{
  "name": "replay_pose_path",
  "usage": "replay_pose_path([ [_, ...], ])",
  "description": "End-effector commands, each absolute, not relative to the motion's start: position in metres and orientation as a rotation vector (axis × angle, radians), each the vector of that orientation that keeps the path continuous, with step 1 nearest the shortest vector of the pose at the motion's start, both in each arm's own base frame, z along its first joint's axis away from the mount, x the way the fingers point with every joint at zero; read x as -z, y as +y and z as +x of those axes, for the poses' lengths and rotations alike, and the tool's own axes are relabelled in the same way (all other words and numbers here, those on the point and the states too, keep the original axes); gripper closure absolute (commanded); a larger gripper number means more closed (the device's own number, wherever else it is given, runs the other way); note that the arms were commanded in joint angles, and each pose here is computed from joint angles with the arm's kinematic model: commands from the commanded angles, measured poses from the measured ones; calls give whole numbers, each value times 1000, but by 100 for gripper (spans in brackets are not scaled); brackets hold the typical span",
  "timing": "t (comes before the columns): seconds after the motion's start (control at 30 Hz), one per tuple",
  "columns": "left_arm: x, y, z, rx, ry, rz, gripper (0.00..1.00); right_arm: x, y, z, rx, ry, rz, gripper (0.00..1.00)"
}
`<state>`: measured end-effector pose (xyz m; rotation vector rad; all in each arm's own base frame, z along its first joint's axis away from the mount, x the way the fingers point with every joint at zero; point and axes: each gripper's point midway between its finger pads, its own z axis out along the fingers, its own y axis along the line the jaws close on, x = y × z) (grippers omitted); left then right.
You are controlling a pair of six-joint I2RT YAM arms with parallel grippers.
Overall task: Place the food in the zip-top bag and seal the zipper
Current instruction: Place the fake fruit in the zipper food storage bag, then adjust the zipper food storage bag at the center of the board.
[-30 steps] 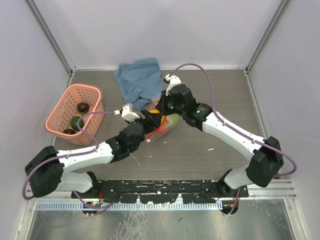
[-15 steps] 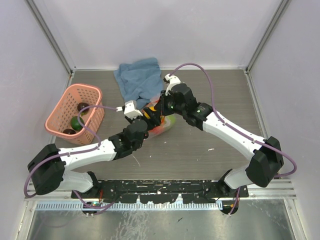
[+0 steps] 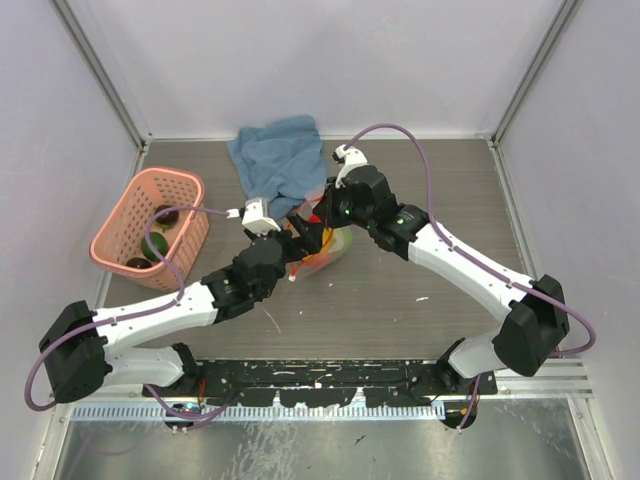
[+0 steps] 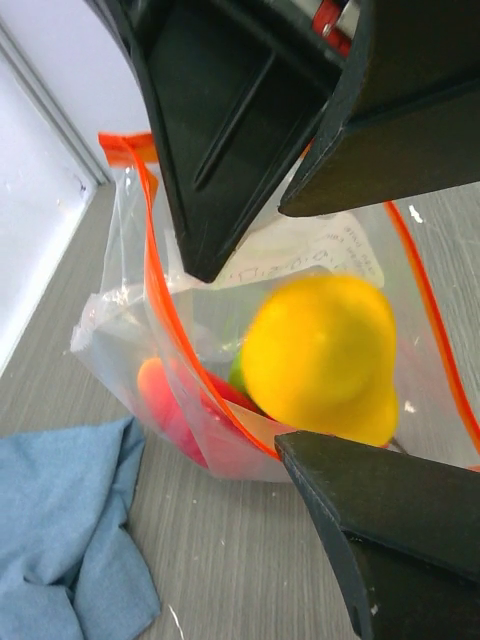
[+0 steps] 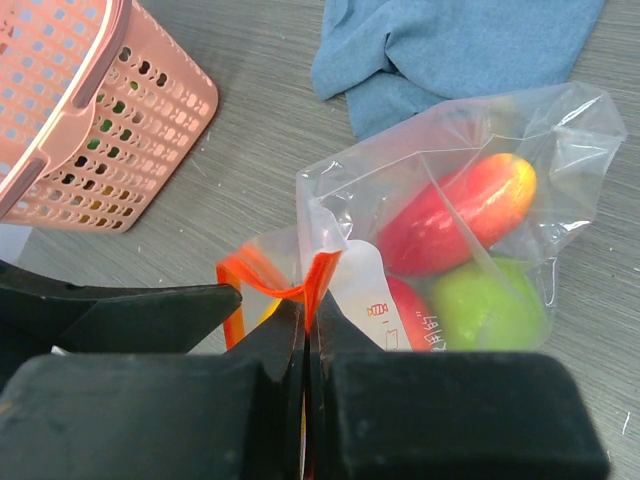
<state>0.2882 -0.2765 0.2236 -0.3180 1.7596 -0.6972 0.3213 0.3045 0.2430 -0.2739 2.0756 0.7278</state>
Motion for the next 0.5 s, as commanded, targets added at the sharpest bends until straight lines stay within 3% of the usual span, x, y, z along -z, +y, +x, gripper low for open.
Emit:
replay_pose_path([
  [0.0,-247,-279,284,754,1726,-277,8,-278,301,327,-767,1971,-221,99],
  [0.47,-255,-262,265,702,1814,-203,5,-279,293,335,-750,1966,-202,99],
])
